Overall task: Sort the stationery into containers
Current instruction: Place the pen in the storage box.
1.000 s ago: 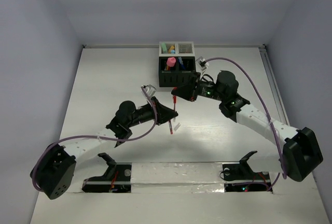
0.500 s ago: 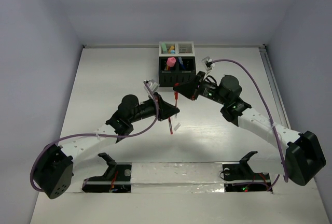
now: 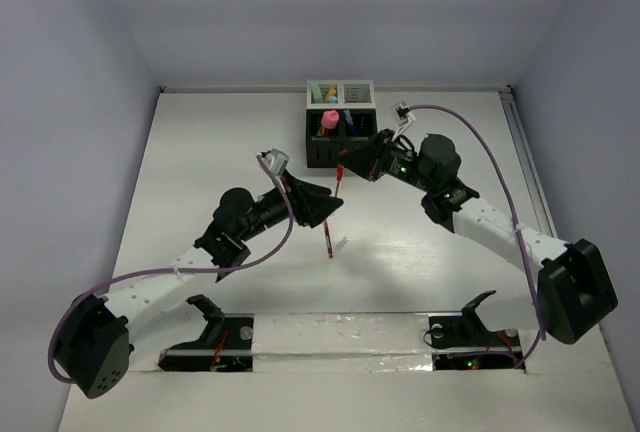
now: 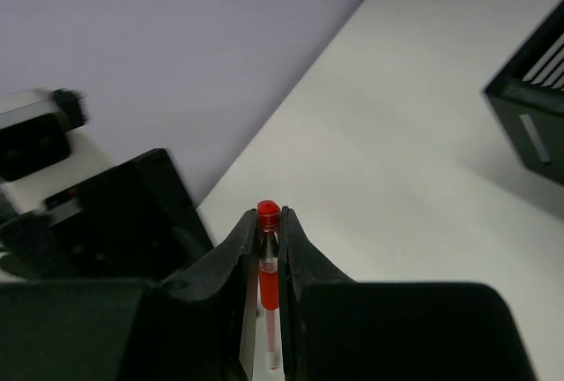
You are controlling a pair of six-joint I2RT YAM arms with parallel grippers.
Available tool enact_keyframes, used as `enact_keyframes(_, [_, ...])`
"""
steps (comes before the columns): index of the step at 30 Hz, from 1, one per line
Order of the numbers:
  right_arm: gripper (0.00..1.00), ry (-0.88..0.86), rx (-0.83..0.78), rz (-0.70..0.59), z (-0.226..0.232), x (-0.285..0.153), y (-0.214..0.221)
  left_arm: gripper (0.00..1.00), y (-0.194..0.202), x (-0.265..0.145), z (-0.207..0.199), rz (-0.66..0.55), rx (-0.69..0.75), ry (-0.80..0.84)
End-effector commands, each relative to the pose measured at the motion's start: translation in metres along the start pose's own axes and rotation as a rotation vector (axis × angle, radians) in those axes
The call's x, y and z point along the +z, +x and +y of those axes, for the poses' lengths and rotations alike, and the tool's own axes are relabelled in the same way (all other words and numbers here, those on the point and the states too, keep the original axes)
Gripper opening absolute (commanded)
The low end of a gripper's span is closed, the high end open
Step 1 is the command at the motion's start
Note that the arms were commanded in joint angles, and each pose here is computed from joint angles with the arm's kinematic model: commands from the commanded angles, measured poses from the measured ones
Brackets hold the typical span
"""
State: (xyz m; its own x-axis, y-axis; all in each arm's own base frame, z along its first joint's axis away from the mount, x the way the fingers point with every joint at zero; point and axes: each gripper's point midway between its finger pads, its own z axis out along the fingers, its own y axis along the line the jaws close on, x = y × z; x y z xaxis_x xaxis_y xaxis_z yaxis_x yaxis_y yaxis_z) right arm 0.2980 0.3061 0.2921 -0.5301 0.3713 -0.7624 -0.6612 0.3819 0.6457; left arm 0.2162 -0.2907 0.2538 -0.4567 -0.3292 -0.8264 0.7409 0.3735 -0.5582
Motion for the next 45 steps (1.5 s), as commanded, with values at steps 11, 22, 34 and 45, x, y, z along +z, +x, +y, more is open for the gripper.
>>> enact_keyframes(11, [0.00, 0.287, -0.141, -0.227, -0.091, 0.005, -0.129, 0.67, -0.019, -0.024, 0.019, -0.139, 0.125, -0.122])
enact_keyframes(22, [0.00, 0.543, -0.406, -0.279, -0.157, 0.036, -0.196, 0.65, -0.001, -0.021, 0.047, -0.090, 0.136, -0.215])
enact_keyframes(34, [0.00, 0.404, -0.461, -0.058, -0.194, 0.074, -0.137, 0.65, 0.006, -0.016, 0.054, -0.067, 0.126, -0.232])
enact_keyframes(45, [0.54, 0.387, -0.437, -0.032, -0.186, 0.078, -0.134, 0.73, 0.005, -0.018, 0.059, -0.075, 0.127, -0.256])
